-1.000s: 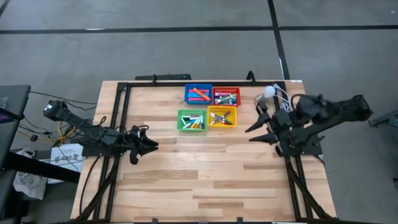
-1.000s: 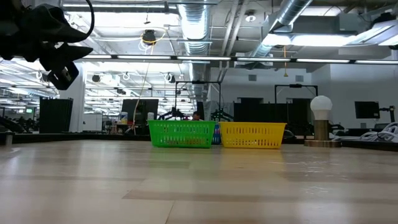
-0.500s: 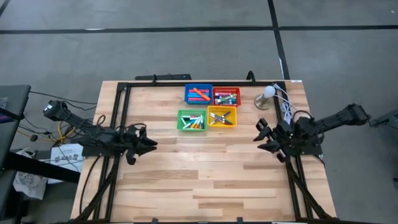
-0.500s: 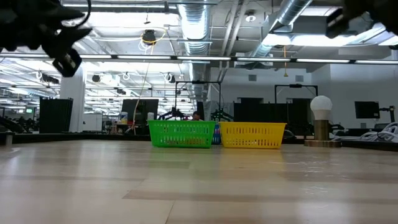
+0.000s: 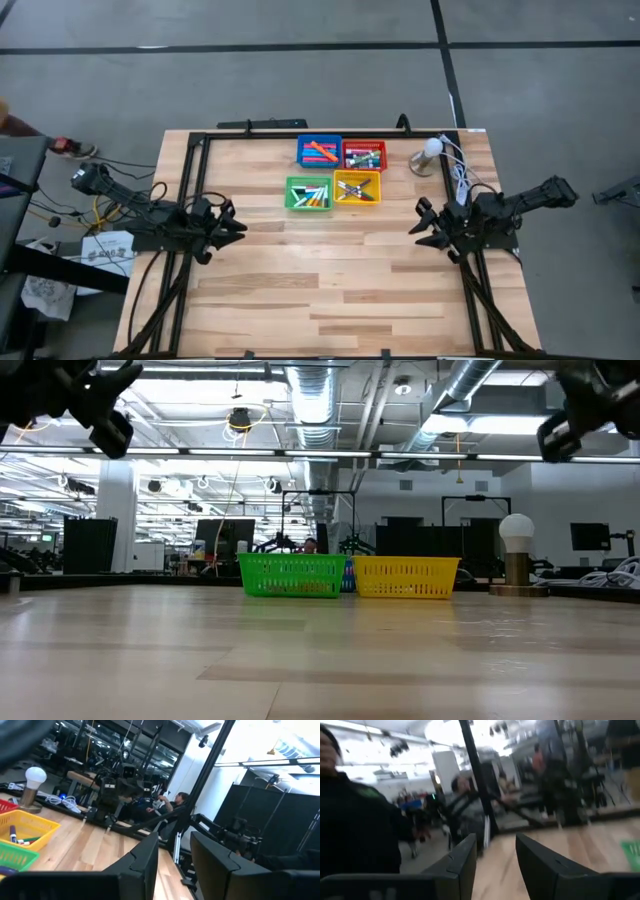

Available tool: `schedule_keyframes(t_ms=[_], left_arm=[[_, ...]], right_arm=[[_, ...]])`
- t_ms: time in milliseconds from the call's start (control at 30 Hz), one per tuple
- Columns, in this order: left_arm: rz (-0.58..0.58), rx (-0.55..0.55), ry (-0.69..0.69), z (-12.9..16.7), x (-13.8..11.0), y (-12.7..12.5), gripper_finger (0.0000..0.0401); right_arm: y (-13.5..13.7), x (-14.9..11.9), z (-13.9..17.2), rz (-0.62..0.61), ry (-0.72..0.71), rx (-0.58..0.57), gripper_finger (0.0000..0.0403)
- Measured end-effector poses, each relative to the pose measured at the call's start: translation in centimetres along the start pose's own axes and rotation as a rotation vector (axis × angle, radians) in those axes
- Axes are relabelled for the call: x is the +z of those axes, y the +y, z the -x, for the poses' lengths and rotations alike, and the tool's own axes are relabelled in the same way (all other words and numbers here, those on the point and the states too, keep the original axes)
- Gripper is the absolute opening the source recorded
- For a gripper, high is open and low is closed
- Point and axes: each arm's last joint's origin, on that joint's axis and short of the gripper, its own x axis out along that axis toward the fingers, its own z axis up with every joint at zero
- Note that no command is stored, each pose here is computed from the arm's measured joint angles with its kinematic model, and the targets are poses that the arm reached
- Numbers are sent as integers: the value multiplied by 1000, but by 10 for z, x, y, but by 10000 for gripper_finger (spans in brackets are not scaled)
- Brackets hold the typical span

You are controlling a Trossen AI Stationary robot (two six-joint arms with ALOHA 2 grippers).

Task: Pick & Place Markers
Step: Return to Home Position

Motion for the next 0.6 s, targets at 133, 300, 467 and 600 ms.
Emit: schedule_keyframes(t_ms=[133,300,467,600], left_arm=[[-2,6,11,0,-1,0,113],[7,7,12,0,-1,0,113],[12,5,7,0,-1,0,113],[15,5,6,0,-1,0,113]], right_arm=[[-3,-13,3,-61,133,-34,130],[-5,-22,4,-145,226,-70,130],[-5,-23,5,-145,228,-71,130],[-5,-23,5,-145,229,-71,130]])
